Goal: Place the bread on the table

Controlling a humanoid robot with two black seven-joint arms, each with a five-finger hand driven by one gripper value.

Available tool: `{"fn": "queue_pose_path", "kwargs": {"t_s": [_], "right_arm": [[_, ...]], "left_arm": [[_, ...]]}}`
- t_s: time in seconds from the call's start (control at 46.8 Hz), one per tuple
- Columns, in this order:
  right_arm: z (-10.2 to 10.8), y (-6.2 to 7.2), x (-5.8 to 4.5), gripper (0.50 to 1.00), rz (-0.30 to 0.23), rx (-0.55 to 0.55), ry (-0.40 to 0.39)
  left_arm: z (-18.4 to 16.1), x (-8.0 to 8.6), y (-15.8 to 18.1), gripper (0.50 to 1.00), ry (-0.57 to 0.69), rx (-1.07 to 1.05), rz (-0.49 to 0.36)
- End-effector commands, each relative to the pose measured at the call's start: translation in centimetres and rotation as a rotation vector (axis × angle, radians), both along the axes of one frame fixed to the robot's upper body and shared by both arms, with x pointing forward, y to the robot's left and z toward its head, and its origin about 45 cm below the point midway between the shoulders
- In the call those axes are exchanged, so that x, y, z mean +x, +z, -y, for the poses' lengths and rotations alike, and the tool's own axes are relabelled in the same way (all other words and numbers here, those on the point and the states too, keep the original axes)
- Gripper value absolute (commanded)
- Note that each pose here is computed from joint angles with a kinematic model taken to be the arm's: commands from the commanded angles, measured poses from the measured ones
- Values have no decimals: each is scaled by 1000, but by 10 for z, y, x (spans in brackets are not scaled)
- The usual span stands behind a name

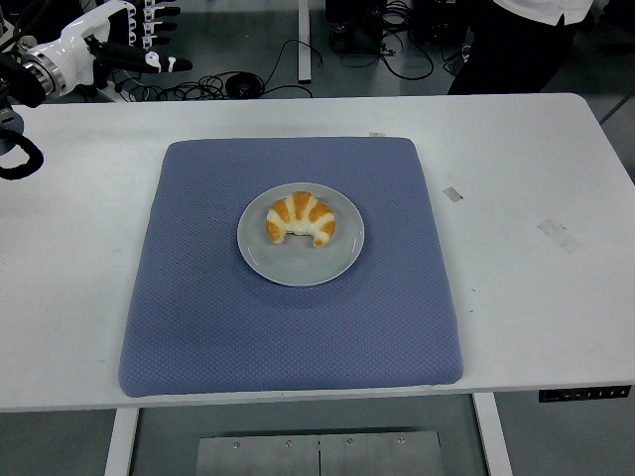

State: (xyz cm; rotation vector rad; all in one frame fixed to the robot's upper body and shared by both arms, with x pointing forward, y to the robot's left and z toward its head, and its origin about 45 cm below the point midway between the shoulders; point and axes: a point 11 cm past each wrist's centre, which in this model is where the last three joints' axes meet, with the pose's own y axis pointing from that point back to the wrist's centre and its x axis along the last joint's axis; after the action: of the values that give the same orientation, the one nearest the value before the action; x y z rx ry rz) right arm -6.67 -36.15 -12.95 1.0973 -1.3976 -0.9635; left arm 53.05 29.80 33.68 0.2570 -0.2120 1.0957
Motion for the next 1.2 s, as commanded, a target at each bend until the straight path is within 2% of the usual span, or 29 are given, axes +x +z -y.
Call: {"fn": "queue_pose_path", "kwargs": {"t_s": [0.0, 0.662, 0.983, 1.175], "right_arm": [[0, 0, 1, 1000, 1, 0, 0], [0, 0, 1, 1000, 1, 0, 0], [0, 0, 1, 1000, 1, 0, -1], [0, 0, 1, 1000, 1, 0, 0]], "left_arm": [[2, 0, -1, 977, -3, -1, -1], [5, 0, -4, 977, -11, 5, -7], [50, 1, 8, 975, -136, 2, -4], [74, -7, 14, 977, -270, -4, -35]]}}
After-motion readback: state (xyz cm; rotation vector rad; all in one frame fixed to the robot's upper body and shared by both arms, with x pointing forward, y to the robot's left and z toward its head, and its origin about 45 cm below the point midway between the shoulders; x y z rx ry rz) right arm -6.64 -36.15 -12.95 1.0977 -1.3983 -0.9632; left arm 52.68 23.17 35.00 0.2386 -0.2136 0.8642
